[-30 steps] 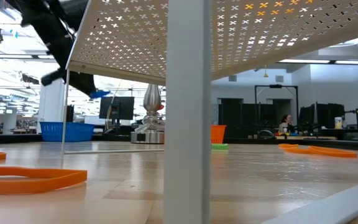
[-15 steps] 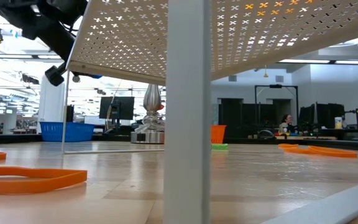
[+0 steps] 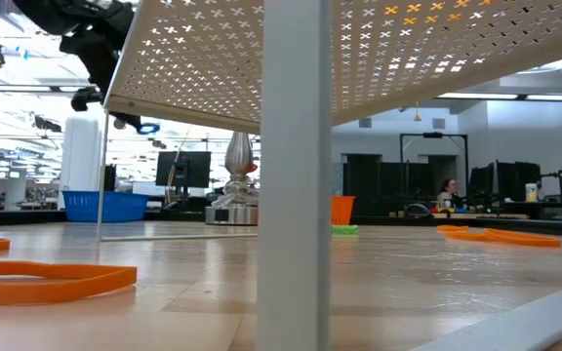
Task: Pick & Place Office Desk Supplies
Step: Put the blue spring keychain into the blue bin
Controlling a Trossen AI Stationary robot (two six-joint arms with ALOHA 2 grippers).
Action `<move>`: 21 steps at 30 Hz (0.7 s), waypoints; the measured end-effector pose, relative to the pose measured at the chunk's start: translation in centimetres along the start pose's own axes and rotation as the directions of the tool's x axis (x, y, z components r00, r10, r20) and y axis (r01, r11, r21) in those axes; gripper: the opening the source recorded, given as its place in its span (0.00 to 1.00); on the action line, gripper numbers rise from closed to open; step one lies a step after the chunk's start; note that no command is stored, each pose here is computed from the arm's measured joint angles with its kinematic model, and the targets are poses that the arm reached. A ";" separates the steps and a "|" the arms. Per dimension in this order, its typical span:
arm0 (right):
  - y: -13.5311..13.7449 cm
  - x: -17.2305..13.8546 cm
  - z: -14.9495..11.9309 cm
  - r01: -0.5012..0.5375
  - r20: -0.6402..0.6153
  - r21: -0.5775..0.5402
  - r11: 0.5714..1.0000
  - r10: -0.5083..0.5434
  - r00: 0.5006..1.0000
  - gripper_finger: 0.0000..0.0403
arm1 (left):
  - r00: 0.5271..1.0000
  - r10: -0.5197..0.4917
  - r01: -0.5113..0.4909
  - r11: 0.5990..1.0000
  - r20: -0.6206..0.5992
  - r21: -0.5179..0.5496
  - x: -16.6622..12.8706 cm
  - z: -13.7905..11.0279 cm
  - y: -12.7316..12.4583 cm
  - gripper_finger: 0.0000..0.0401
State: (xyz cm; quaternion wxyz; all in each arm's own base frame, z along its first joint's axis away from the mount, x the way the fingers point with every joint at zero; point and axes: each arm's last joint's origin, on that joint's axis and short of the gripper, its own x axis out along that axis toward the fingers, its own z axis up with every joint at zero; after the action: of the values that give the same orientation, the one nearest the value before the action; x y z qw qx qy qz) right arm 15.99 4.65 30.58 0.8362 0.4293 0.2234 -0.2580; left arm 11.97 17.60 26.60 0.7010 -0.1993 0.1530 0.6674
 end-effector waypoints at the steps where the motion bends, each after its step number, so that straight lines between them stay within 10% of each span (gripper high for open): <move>1: 0.0 0.0 0.0 0.001 0.000 0.000 1.000 -0.001 1.000 0.48 | 0.999 0.014 -0.013 0.999 -0.047 0.037 0.2 -0.1 -0.1 0.00; 9: -0.1 0.0 0.0 0.010 -0.003 0.004 1.000 -0.010 1.000 0.48 | 0.940 0.142 -0.058 0.963 -0.312 0.263 2.1 -1.1 -1.2 0.00; 21: -0.1 0.0 -0.1 0.011 -0.005 -0.002 1.000 -0.012 1.000 0.48 | 0.847 0.390 -0.279 0.904 -0.360 0.324 4.6 -4.0 -2.1 0.00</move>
State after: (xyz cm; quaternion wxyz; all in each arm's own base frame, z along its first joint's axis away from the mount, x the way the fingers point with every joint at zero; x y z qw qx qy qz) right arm 15.89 4.66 30.48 0.8345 0.4278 0.2283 -0.2615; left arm 14.59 19.61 21.12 0.5437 -0.2138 0.4173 0.6961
